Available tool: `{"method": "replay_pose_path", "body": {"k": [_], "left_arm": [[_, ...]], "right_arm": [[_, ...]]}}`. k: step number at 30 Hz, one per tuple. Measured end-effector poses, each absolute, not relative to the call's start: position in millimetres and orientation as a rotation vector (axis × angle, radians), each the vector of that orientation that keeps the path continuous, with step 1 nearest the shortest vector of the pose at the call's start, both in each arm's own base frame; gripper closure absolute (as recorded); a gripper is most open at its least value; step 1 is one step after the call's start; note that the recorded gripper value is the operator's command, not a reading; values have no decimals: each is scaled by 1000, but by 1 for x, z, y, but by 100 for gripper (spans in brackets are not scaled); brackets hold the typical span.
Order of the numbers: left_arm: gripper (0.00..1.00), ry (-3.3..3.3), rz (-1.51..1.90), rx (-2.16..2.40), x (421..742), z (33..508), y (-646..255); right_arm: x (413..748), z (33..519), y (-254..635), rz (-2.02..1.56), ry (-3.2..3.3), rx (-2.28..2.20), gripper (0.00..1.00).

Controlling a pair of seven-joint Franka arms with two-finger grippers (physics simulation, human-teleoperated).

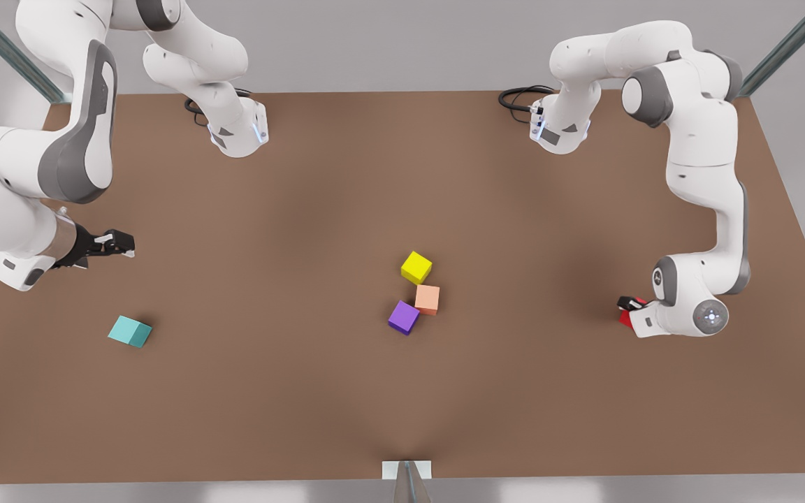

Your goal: Pick up red wooden cube and pass to hand red wooden cube and place in blue wooden cube

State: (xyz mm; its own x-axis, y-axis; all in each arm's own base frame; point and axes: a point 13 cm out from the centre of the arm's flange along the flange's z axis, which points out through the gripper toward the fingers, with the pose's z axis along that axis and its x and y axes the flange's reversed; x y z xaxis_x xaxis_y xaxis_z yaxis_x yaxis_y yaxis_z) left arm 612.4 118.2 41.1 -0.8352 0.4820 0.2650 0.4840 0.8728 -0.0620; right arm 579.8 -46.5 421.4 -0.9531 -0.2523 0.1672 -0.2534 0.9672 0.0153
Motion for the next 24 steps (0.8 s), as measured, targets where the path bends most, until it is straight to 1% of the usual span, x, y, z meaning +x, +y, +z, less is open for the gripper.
{"method": "replay_pose_path", "body": {"k": [3,4,7,8,10,11,12,14,15,17,19,20,22,24], "left_arm": [[0,-2776,-14,-725,613,39,118],[12,-2778,-15,-724,614,38,118],[27,-2782,-21,-723,615,37,117],[30,-2784,-23,-722,616,38,116],[30,-2803,-23,-719,623,43,115],[32,-2817,-12,-725,630,48,107],[32,-2834,12,-728,638,56,95],[32,-2894,122,-697,668,92,62],[32,-2906,243,-675,676,108,28],[32,-2847,552,-714,673,127,-95],[32,-2729,897,-784,664,151,-251],[32,-2669,1031,-764,655,164,-302],[32,-2557,1229,-622,641,175,-359],[32,-2442,1412,-410,639,179,-391]], "right_arm": [[580,421,-46,9,-2946,387,0],[580,420,-46,9,-2945,388,0],[579,419,-46,8,-2941,390,0],[579,418,-46,7,-2940,390,0],[578,418,-47,7,-2939,391,0],[578,418,-47,7,-2939,392,0],[578,418,-46,6,-2938,394,0],[583,411,-39,8,-2926,414,0],[588,406,-30,-2,-2920,439,0],[607,376,-4,-135,-2895,493,0],[619,325,37,-392,-2830,537,0],[625,300,63,-533,-2793,566,0],[650,262,104,-795,-2750,629,1],[669,257,132,-1006,-2743,721,1]]}}
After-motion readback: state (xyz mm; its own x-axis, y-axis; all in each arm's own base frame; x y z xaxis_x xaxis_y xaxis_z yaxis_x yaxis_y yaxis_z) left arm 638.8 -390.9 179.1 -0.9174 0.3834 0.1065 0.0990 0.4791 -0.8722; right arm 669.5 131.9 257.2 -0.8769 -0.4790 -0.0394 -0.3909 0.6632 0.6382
